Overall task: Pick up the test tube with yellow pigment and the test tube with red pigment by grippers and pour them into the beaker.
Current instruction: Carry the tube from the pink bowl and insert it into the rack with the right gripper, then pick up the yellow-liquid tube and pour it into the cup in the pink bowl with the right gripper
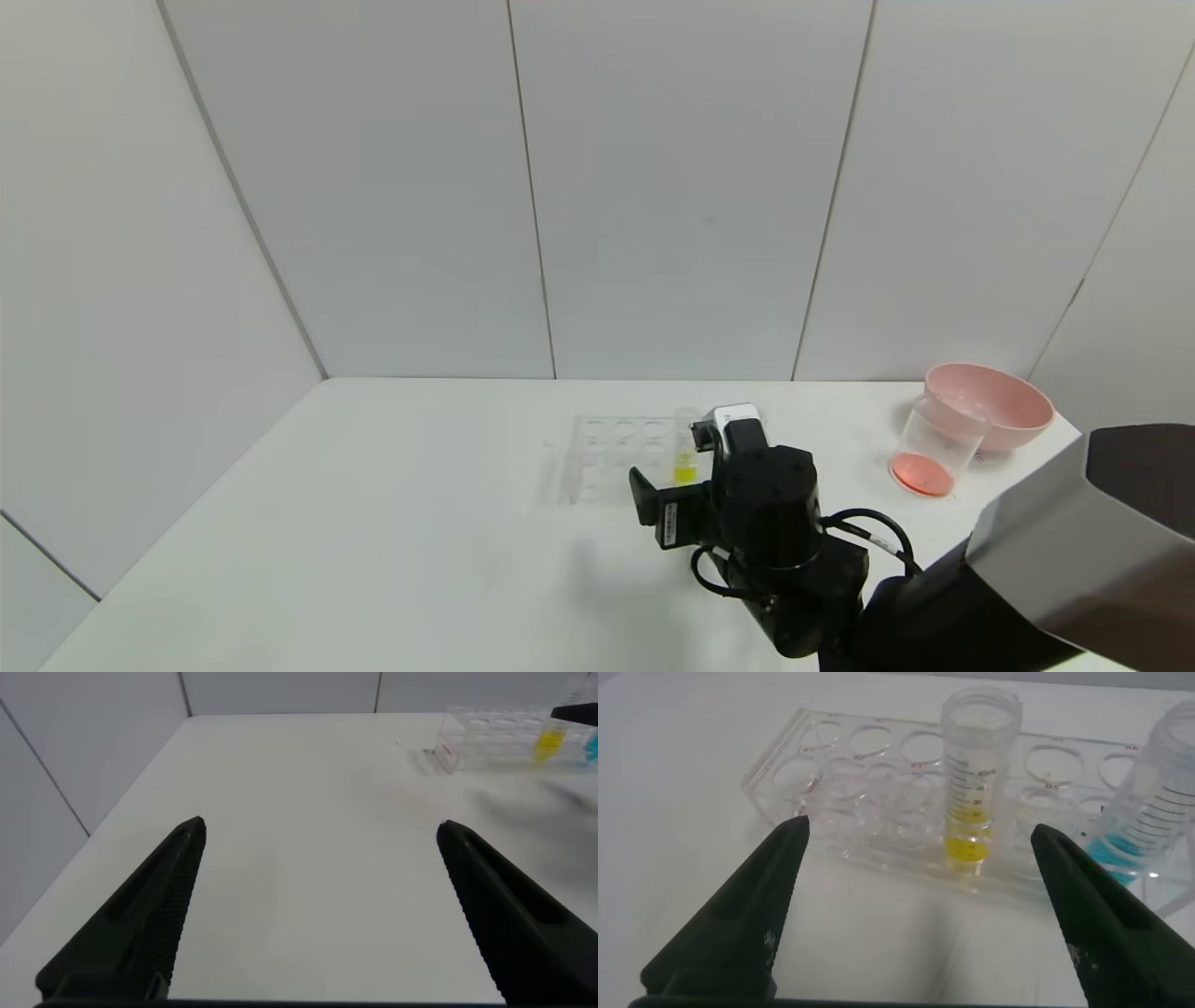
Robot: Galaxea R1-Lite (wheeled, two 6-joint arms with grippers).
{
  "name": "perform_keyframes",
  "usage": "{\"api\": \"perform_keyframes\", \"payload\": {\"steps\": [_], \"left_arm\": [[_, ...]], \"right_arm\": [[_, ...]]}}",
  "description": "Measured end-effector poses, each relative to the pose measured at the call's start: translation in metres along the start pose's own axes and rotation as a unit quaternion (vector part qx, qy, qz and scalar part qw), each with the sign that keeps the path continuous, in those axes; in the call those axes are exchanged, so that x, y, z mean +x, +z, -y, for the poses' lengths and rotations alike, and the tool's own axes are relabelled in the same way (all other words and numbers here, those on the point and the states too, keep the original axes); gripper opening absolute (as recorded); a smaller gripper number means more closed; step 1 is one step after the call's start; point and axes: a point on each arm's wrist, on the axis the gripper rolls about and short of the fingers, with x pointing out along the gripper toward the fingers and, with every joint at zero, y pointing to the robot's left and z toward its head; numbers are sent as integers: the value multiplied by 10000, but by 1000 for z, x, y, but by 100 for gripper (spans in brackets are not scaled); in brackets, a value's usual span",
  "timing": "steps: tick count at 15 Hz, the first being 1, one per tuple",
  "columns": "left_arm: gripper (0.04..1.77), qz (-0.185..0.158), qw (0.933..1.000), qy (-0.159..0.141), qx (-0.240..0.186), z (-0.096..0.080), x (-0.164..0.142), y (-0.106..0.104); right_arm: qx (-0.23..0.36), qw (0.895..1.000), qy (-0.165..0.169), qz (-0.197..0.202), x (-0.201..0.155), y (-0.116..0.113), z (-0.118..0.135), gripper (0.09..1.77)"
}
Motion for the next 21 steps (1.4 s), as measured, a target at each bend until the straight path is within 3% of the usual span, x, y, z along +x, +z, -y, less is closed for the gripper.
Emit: {"api": "perform_keyframes", "payload": {"steps": [5, 7, 12, 13, 21], "left_arm": [[176, 0, 10000, 0, 0, 0, 0, 0], [176, 0, 10000, 0, 2, 0, 0, 0], [176, 0, 10000, 0, 0, 0, 0, 0], [176, 0, 10000, 0, 0, 0, 0, 0], [176, 0, 10000, 0, 2, 0, 0, 0]], "right_arm": [[1, 9998, -189, 103, 31, 7, 6, 169], [-32, 9998, -172, 77, 37, 4, 8, 132], [-66, 9998, -187, -6, 43, -5, 10, 74], [-78, 9998, -196, -18, 43, -5, 10, 52], [-212, 9996, -159, 67, 41, 3, 8, 52]]}}
